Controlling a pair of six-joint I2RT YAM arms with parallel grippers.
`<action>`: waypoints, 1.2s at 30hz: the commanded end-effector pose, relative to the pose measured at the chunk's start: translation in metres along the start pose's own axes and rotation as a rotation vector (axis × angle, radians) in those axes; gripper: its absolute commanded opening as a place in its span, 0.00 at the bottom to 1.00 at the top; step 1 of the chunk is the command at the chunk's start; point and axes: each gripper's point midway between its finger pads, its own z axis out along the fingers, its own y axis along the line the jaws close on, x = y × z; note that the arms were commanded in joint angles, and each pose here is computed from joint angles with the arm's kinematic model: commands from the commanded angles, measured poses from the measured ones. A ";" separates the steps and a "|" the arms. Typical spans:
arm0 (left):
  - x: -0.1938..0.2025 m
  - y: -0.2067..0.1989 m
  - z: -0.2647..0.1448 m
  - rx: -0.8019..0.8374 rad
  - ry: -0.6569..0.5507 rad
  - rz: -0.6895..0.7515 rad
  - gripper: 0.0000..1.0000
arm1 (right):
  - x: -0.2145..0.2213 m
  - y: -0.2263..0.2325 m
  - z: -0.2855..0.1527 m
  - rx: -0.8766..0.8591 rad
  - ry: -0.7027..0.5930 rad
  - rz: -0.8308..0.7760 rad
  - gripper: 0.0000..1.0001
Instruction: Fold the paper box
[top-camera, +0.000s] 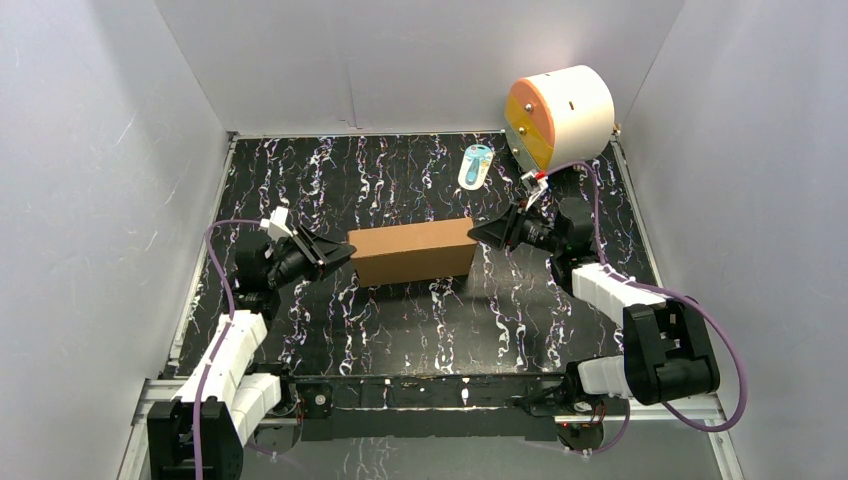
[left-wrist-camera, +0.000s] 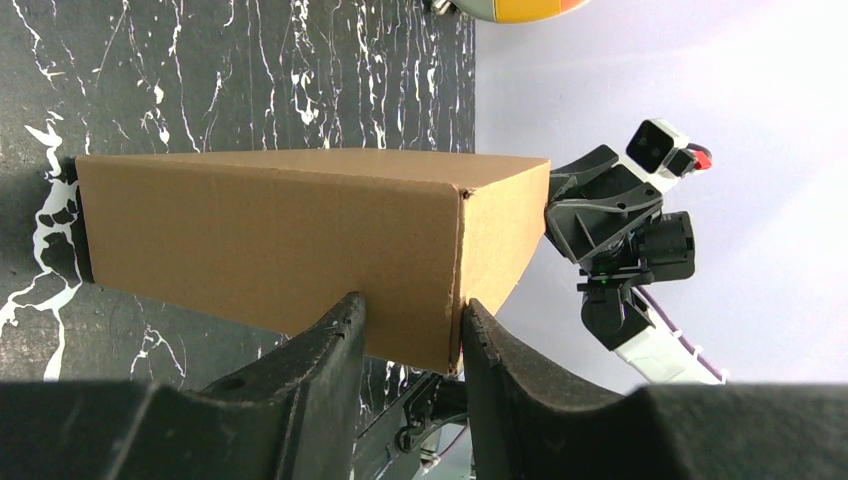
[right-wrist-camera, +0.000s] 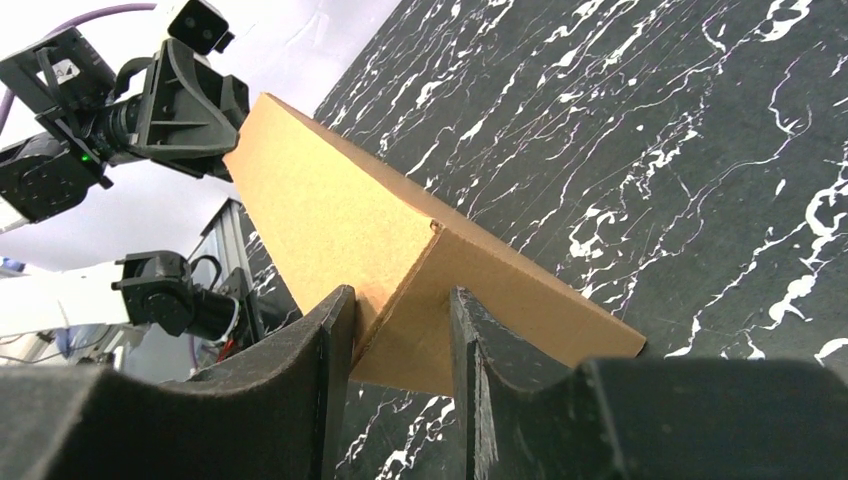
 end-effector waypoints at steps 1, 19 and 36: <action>0.050 0.093 -0.013 -0.347 0.114 -0.187 0.13 | 0.071 0.002 -0.017 -0.046 0.239 0.218 0.42; 0.053 0.099 -0.010 -0.355 0.134 -0.196 0.10 | 0.108 -0.042 -0.022 0.021 0.272 0.262 0.19; -0.033 0.013 -0.025 -0.344 -0.024 0.231 0.51 | -0.012 0.001 -0.012 0.039 0.127 0.020 0.56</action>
